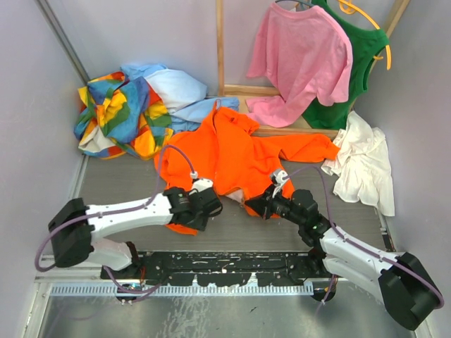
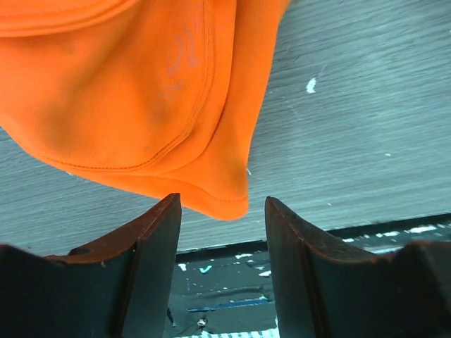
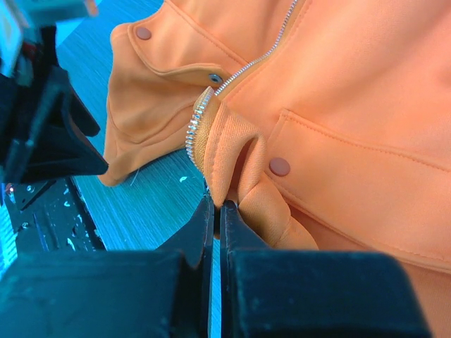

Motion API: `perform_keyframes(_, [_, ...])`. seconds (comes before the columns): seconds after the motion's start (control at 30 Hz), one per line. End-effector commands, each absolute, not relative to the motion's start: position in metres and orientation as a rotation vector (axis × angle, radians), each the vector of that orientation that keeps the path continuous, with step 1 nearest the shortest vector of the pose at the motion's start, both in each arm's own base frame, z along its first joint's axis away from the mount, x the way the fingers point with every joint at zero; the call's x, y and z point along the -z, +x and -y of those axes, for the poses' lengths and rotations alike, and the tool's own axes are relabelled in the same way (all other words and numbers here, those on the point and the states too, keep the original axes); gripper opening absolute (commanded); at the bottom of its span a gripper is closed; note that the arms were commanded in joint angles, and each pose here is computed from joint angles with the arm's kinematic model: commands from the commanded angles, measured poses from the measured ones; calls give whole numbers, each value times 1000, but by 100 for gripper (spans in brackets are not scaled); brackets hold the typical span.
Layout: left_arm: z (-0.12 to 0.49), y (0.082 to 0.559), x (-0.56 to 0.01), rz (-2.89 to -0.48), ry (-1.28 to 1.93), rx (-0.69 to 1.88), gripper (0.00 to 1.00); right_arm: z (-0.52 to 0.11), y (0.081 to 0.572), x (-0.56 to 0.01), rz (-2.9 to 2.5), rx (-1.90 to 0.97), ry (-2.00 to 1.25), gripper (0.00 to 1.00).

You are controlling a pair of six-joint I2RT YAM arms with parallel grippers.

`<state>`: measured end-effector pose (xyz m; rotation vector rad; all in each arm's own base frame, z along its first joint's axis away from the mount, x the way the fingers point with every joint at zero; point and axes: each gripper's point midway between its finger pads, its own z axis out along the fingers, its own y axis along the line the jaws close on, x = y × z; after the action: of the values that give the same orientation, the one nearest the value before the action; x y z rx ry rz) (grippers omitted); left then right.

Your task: Zip up the jacket

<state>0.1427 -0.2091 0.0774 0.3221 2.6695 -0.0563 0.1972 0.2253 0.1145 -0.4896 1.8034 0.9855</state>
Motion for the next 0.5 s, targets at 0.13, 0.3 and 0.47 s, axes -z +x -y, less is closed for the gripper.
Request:
perform_keyframes(0.13, [212,151,-63,-2654,413,-203,46,-228,203,-128,-1747,-988,-490,1])
perform_keyframes(0.3, [221,148,-56,-2667,467,-227,44,-228,204,-128,-1753,-984,-490,1])
perform_keyframes(0.47, [226,148,-49,-2676,489,-228,44,-228,204,-127,-1755,-986,-490,1])
